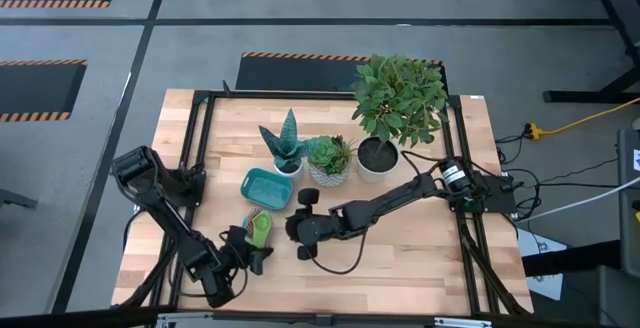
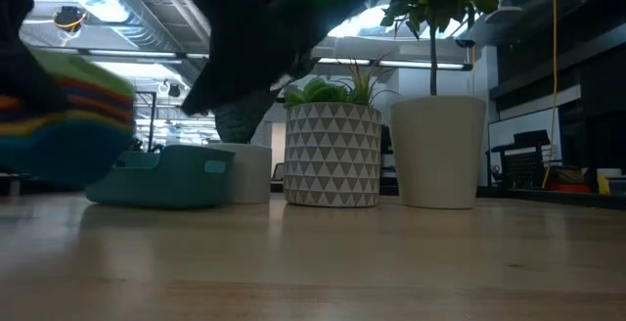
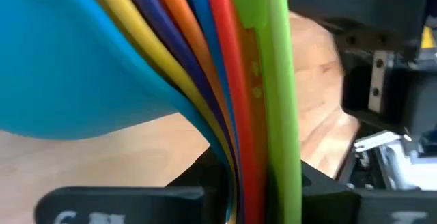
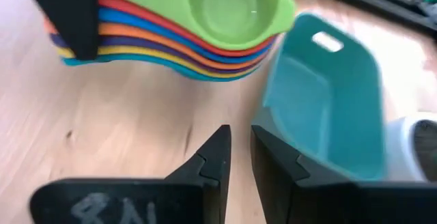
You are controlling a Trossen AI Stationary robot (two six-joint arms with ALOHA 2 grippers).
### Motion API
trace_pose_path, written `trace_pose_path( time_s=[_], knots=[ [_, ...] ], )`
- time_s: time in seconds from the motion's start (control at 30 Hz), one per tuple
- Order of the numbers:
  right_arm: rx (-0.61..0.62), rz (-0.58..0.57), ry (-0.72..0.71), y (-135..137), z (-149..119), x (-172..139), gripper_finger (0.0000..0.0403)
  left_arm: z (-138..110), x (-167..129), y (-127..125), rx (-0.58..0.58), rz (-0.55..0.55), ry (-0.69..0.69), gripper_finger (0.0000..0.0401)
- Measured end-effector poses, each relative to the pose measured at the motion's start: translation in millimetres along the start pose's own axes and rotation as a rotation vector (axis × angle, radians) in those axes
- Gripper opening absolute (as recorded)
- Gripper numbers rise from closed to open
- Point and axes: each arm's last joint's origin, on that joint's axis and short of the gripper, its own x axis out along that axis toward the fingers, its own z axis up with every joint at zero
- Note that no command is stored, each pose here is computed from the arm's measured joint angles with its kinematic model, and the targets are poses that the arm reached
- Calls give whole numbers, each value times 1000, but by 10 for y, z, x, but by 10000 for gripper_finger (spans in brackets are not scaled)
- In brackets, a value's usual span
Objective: Nest measuring cups in basket
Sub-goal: Put the stacked measuring cups into the blue bin
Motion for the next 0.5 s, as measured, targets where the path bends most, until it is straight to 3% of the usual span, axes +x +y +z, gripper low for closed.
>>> trace_pose_path(
  time_s=[0.5],
  knots=[
    [4, -12, -14, -24, 38, -37, 62, 518, -386, -114, 183, 48, -73, 50]
  ],
)
